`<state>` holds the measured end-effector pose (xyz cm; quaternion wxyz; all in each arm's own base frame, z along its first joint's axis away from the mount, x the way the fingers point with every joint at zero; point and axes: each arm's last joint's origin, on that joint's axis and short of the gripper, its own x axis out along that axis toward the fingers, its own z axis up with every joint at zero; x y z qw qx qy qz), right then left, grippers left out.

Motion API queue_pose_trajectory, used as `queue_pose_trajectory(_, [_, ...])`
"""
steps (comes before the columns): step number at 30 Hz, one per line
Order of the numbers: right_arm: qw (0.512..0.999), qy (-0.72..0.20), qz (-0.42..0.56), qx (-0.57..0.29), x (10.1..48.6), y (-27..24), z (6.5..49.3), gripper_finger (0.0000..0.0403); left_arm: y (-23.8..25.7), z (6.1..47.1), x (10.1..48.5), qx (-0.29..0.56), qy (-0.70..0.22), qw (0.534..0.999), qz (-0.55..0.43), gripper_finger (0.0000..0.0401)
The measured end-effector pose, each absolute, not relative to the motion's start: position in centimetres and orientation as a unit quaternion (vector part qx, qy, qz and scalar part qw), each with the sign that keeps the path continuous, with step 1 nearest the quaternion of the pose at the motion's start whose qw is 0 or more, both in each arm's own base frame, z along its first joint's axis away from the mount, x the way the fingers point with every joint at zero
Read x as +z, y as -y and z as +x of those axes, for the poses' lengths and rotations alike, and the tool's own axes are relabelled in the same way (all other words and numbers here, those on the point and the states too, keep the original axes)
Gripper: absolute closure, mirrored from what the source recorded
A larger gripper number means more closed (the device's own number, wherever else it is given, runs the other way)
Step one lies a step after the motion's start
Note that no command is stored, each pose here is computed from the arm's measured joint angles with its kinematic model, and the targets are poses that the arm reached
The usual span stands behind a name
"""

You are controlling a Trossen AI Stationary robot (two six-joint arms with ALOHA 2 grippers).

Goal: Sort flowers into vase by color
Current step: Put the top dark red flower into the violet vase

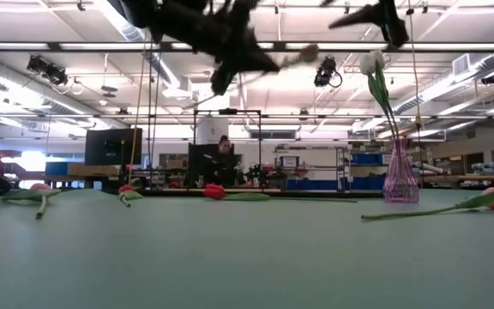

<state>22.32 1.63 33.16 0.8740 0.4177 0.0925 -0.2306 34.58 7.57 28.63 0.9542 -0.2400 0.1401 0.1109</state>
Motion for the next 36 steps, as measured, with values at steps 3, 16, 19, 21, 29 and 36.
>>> queue_pose_trajectory(3, [0.880, -0.038, 0.411, -0.235, 34.1, -1.5, 22.6, 0.0218, -7.5, 34.6, 30.3, 0.084, -0.078, 0.964, -0.240, 0.0394])
queue_pose_trajectory(16, [0.913, 0.030, 0.342, -0.220, 35.1, -1.1, 24.4, 0.0179, -5.9, 34.7, 32.6, -0.012, 0.004, 0.988, -0.154, 0.0394])
queue_pose_trajectory(19, [0.921, 0.032, 0.331, -0.203, 34.6, -1.1, 25.8, 0.0185, -5.3, 34.8, 32.7, -0.021, 0.008, 0.990, -0.140, 0.0394])
queue_pose_trajectory(21, [0.920, 0.031, 0.332, -0.207, 34.2, -1.0, 26.5, 0.0194, -5.1, 34.8, 32.7, -0.023, 0.007, 0.991, -0.135, 0.0394])
queue_pose_trajectory(29, [0.912, 0.043, 0.318, -0.254, 33.6, -1.8, 27.0, 0.0335, -5.3, 34.8, 32.7, -0.021, 0.007, 0.988, -0.154, 0.0392])
queue_pose_trajectory(36, [0.923, 0.036, 0.287, -0.255, 33.7, -2.0, 26.8, 0.0393, -5.3, 34.8, 32.7, -0.019, 0.007, 0.989, -0.150, 0.0359])
